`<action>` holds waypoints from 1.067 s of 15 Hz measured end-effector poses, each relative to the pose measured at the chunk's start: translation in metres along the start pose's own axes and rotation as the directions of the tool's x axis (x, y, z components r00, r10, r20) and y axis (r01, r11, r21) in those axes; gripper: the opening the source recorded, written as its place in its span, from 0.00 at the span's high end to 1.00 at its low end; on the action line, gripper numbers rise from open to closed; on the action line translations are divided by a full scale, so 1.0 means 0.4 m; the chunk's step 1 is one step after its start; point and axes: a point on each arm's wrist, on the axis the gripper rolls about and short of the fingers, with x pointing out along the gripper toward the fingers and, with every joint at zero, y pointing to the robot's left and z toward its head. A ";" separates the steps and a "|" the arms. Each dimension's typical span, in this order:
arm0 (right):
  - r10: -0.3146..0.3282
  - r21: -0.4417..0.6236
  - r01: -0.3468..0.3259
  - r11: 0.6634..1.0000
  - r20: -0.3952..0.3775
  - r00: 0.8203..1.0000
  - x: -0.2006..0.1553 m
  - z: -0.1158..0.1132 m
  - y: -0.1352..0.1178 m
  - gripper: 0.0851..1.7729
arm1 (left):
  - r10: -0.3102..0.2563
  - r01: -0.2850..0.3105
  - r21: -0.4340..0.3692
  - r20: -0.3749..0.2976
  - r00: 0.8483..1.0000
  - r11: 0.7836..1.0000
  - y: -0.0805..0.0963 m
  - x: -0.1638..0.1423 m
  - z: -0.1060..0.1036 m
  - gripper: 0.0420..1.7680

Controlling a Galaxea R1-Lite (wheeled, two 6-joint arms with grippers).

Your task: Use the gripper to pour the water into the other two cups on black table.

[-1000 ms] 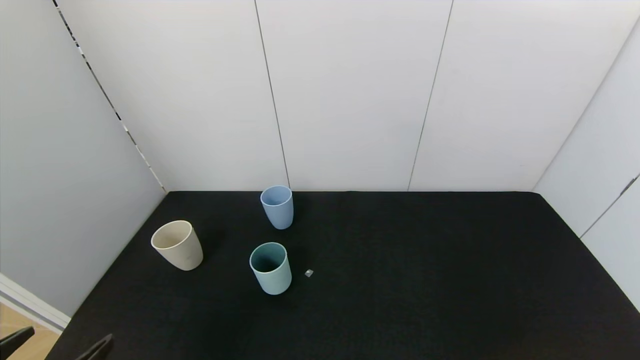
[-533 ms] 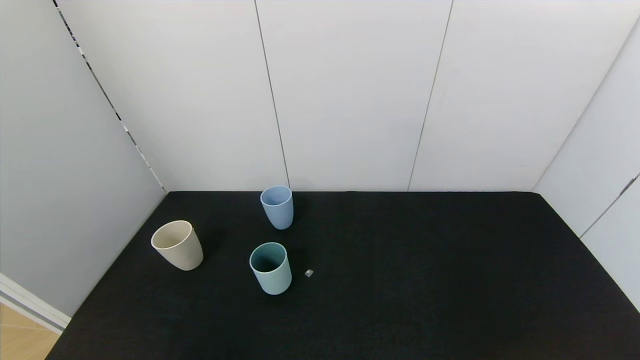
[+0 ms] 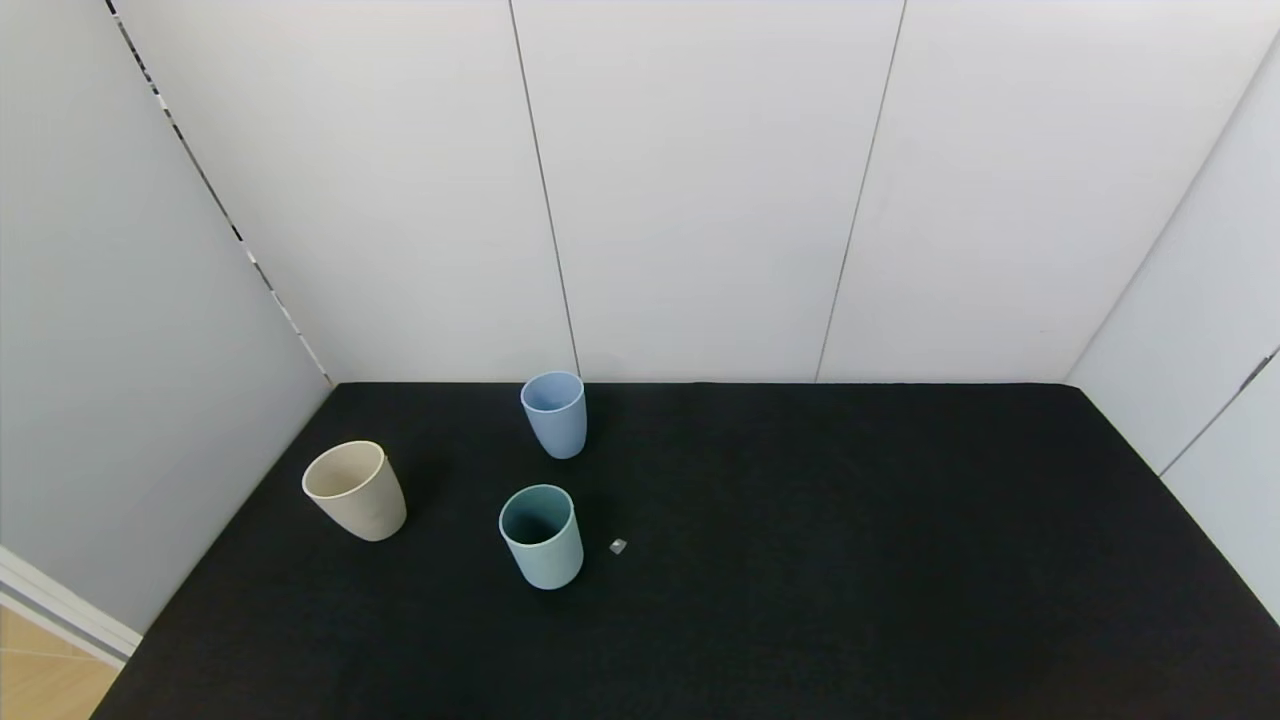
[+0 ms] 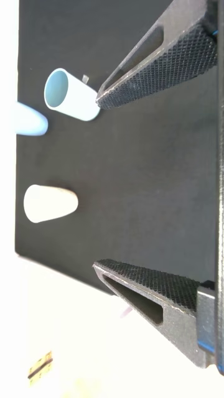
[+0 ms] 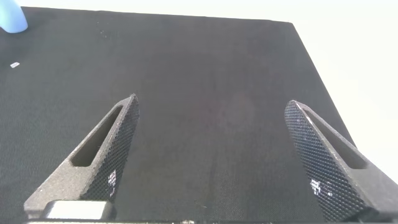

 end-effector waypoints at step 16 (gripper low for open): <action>0.000 0.000 0.000 1.000 0.000 1.000 0.000 0.000 0.000 0.04 | -0.062 0.056 0.118 0.045 0.997 0.991 0.004 -0.031 -0.111 0.03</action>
